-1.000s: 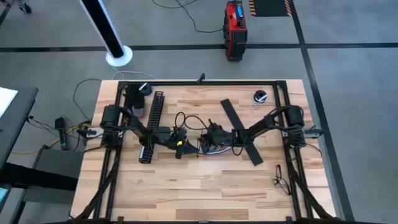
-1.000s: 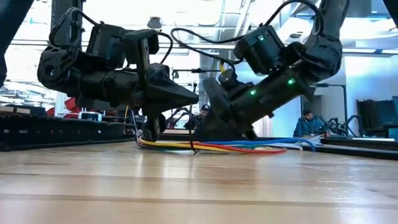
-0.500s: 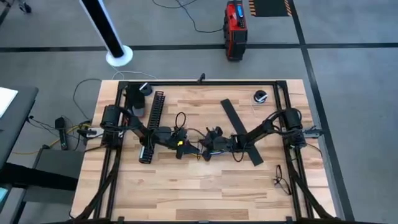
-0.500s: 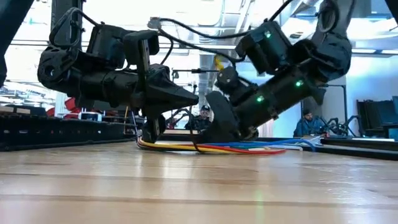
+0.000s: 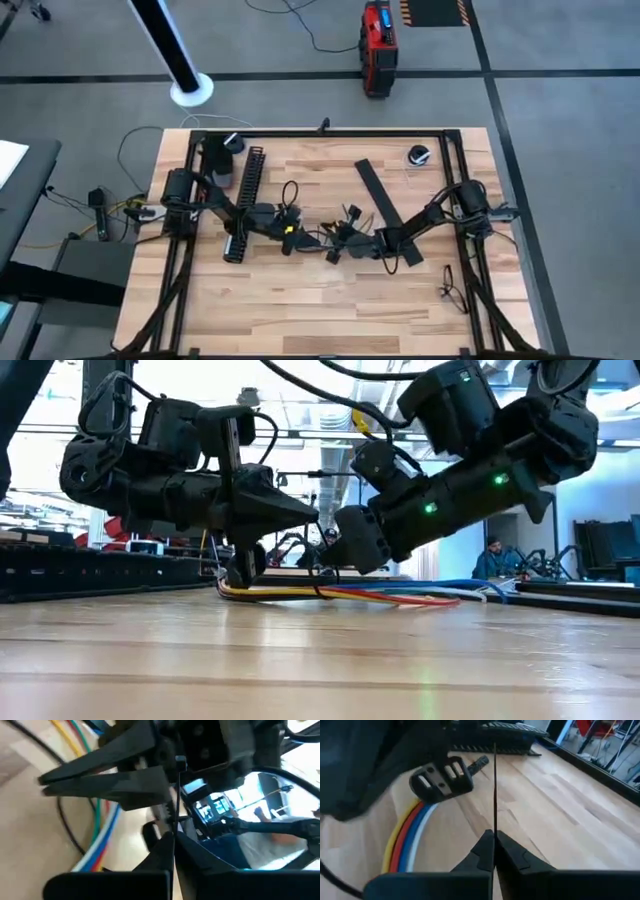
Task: Ziptie cables
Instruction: Wrap the black zip tie on the cable
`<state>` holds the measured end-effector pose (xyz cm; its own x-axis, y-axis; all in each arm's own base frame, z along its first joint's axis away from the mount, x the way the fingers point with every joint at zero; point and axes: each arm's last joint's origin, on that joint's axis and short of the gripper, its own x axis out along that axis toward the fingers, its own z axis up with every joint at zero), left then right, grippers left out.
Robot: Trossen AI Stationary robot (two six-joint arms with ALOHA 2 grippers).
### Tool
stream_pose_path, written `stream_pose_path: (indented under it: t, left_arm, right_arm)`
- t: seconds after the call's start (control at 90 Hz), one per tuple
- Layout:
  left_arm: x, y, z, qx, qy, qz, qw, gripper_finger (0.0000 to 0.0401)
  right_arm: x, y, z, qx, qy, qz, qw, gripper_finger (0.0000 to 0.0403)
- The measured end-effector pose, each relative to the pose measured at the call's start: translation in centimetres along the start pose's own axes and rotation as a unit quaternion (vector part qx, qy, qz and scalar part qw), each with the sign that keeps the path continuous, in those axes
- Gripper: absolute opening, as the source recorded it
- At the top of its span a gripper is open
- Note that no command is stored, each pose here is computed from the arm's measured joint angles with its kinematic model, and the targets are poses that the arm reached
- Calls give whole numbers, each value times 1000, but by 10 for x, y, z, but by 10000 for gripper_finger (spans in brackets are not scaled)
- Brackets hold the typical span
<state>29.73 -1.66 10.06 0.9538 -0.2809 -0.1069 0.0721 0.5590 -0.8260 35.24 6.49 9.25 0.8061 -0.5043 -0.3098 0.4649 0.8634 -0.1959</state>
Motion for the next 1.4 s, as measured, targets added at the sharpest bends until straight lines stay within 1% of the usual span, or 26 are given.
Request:
stream_pose_path:
  t: [0.144,0.267,0.422,0.567,0.633,0.744,1.4]
  left_arm:
    - [1,-2,-1,0,1,-5,1000,0]
    - [1,-6,0,7,-10,-27,1000,0]
    - [1,-6,0,6,-9,-25,1000,0]
    - [1,-6,0,-1,-7,-22,1000,0]
    - [1,-6,0,-2,-7,-22,1000,0]
    - [1,-6,0,-4,-7,-23,1000,0]
    - [0,-5,1,-2,-9,-22,1000,0]
  right_arm:
    - [-4,3,1,-6,-9,-6,1000,0]
    - [-11,3,-2,5,-29,-11,1000,0]
    - [-21,2,-6,17,-52,-6,998,0]
    - [-23,4,-4,5,-67,-1,998,0]
    - [-22,4,-2,-5,-72,13,997,0]
    - [-20,5,0,-15,-75,29,997,0]
    - [-17,2,0,-21,-74,39,996,0]
